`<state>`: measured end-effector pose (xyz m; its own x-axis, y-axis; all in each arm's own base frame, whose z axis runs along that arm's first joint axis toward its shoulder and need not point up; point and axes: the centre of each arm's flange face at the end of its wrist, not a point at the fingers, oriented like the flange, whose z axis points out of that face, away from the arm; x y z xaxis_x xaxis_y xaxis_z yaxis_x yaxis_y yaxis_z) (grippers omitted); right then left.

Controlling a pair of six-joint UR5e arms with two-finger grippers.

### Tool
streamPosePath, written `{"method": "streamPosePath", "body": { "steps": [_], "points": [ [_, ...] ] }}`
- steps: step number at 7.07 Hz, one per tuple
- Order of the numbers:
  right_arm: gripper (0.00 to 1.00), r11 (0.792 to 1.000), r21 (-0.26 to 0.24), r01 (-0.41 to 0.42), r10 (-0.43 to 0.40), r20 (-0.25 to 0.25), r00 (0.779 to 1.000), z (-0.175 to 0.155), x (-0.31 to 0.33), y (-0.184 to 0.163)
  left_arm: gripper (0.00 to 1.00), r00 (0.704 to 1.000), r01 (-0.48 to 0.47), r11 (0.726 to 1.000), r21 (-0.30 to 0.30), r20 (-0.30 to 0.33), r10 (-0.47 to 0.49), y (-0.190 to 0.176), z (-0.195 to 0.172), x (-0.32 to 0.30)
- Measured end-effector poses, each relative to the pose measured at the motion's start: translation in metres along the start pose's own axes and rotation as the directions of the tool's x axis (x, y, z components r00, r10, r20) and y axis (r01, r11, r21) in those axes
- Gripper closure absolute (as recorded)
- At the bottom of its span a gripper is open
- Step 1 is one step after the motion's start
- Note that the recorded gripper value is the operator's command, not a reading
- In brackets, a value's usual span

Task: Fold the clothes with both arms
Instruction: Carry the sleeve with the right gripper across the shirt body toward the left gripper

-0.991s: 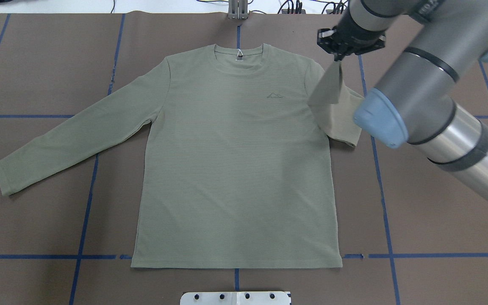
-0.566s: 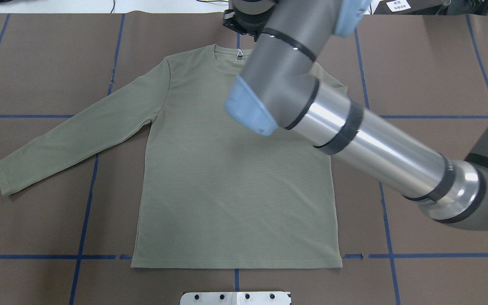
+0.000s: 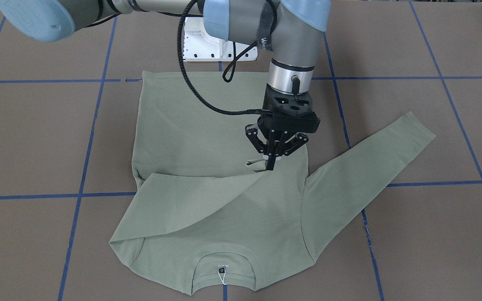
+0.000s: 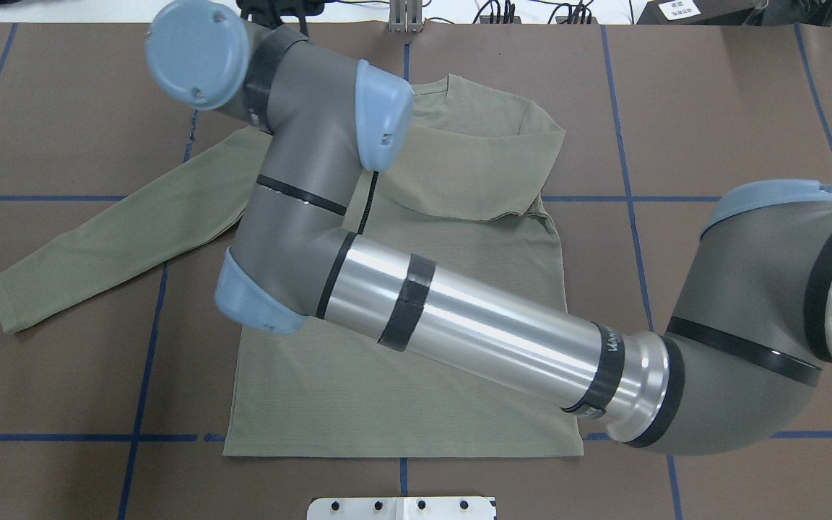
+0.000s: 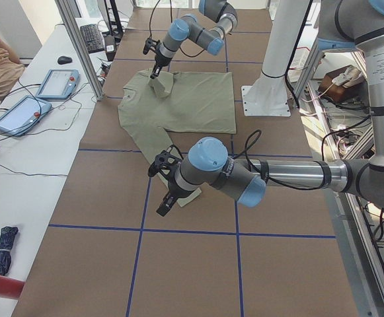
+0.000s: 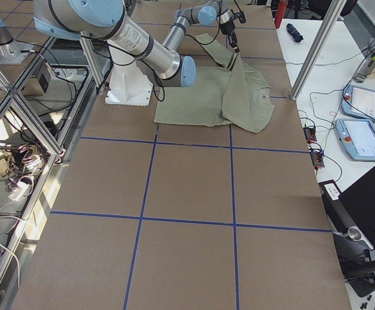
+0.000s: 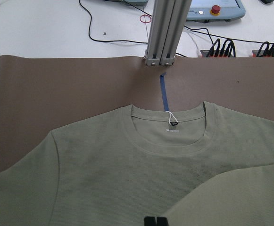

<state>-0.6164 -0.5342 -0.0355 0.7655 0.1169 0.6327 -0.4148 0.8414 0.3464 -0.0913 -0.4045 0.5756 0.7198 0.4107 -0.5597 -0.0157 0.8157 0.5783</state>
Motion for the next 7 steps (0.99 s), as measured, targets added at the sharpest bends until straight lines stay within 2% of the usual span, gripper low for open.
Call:
{"method": "streamPosePath", "body": {
  "steps": [2,3,4,6,7],
  "points": [
    [1.0,1.0,0.019,-0.015,0.015,0.014,1.0,-0.015,-0.031,0.014,0.0,1.0,0.001,1.0,-0.001,0.0,-0.001,0.0,0.0,0.0],
    [0.83,0.999,0.022,-0.024,0.023,0.025,0.999,-0.015,-0.038,0.019,0.0,1.0,0.001,1.0,-0.001,-0.001,-0.001,0.0,0.001,0.0],
    [0.3,0.999,0.028,-0.044,0.043,0.035,0.998,-0.01,-0.044,0.024,0.0,1.0,0.001,1.0,-0.002,0.0,-0.001,0.001,0.001,0.0],
    [0.19,0.995,0.035,-0.093,0.091,0.044,0.995,-0.004,-0.049,0.031,0.0,1.0,0.002,1.0,-0.003,0.0,-0.002,0.001,0.001,-0.001],
    [0.03,0.993,0.037,-0.115,0.113,0.048,0.992,-0.003,-0.05,0.03,0.0,1.0,0.002,1.0,-0.003,0.001,-0.002,0.001,0.001,-0.001]
  ]
}}
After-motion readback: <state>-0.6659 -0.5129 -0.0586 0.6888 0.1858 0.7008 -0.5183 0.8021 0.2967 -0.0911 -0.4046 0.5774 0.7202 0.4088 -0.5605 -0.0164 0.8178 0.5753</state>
